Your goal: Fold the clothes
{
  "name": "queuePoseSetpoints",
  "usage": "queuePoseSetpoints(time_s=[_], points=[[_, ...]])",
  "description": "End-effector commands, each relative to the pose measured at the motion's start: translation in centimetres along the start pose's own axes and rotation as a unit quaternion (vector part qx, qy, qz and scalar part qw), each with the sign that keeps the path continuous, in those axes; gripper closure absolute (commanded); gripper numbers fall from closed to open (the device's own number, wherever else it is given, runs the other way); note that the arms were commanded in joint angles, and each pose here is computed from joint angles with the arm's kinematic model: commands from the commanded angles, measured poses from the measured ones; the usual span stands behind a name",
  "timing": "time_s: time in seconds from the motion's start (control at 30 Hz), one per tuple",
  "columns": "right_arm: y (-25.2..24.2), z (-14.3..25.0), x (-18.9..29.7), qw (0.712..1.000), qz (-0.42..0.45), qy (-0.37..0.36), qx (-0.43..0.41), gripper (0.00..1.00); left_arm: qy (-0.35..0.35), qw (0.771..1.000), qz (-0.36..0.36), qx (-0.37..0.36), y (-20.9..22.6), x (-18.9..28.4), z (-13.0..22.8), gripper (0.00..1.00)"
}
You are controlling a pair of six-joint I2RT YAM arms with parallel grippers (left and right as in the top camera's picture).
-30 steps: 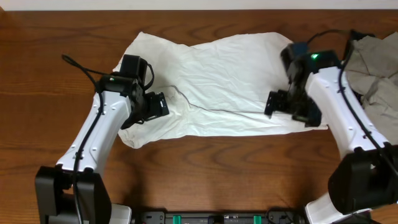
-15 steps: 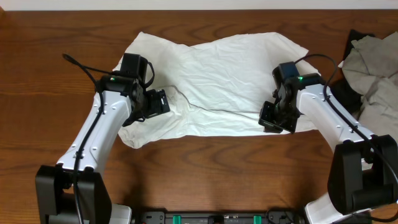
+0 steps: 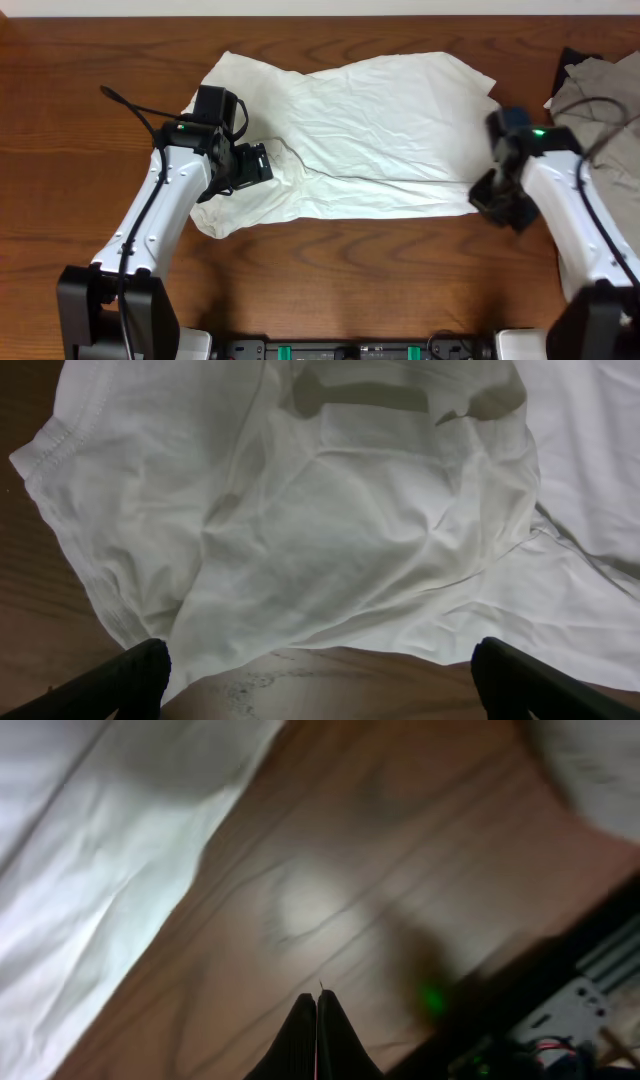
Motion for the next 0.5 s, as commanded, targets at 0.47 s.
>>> queuePoseSetpoints(time_s=[0.47], points=[[-3.4,-4.3,-3.3,0.994,-0.017,-0.02,-0.103,0.95,0.002,1.0,-0.011,-0.005,0.3,-0.2,0.2,0.02]])
Point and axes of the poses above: each gripper's point midway between its finger pads, its own x axis back along the fingers, its own y axis along the line the jaws close on, z = x × y, the point moved 4 cm from there along x, back along the fingers, and after that the axes turned 2 degrees about x, right-handed, at the moved point
